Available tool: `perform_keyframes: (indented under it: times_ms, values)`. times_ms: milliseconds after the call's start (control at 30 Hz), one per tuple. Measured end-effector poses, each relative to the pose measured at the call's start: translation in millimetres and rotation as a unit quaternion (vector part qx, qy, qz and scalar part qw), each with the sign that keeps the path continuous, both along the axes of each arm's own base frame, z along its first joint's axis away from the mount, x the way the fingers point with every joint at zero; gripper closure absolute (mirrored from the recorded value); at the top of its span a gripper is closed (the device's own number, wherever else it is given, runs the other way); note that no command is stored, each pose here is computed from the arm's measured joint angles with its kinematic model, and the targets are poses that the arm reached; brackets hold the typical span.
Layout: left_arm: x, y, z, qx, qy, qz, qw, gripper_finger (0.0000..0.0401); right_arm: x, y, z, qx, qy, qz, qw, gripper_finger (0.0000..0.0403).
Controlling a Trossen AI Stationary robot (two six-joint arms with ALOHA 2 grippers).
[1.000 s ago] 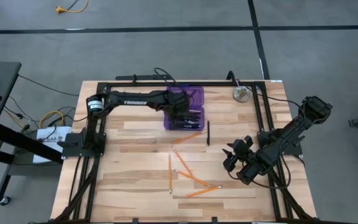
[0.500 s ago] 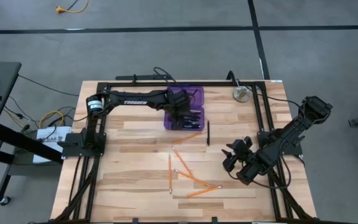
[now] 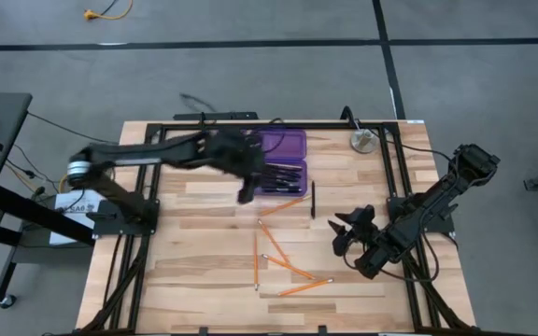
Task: Pick & place school supplies into a supply box
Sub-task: Put the black pen into the violet supply box
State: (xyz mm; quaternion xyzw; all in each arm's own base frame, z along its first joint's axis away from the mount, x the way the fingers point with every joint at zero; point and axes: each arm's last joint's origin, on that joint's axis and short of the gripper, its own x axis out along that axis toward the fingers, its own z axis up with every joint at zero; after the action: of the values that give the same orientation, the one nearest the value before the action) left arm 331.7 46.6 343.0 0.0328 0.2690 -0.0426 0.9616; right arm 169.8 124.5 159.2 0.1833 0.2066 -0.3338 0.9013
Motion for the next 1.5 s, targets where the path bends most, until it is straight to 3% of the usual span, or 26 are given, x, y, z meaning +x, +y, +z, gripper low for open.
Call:
perform_keyframes:
  times_ms: [133,367,567,733,967,1500]
  values:
    - [-42,-32,-7,-0.007,-0.077,0.000,0.997,0.0264,2,-2,2,-0.018,-0.032,-0.016,0.999,0.0241]
    - [-107,-63,-73,-0.017,-0.195,0.009,0.981,0.0264,16,-16,3,-0.034,-0.018,-0.041,0.998,0.0241]
    - [-142,-63,-115,-0.038,-0.248,0.018,0.968,0.0264,33,-46,0,0.019,0.019,-0.095,0.995,0.0241]
    - [-152,-63,-122,-0.032,-0.254,0.013,0.967,0.0264,42,-62,1,0.024,0.022,-0.118,0.992,0.0241]
    - [-157,-67,-116,-0.012,-0.273,-0.045,0.961,0.0264,67,-82,2,0.071,0.014,-0.092,0.993,0.0241]
    - [-166,-72,-120,-0.011,-0.242,-0.085,0.967,0.0264,113,-97,-18,0.083,0.099,-0.119,0.985,0.0241]
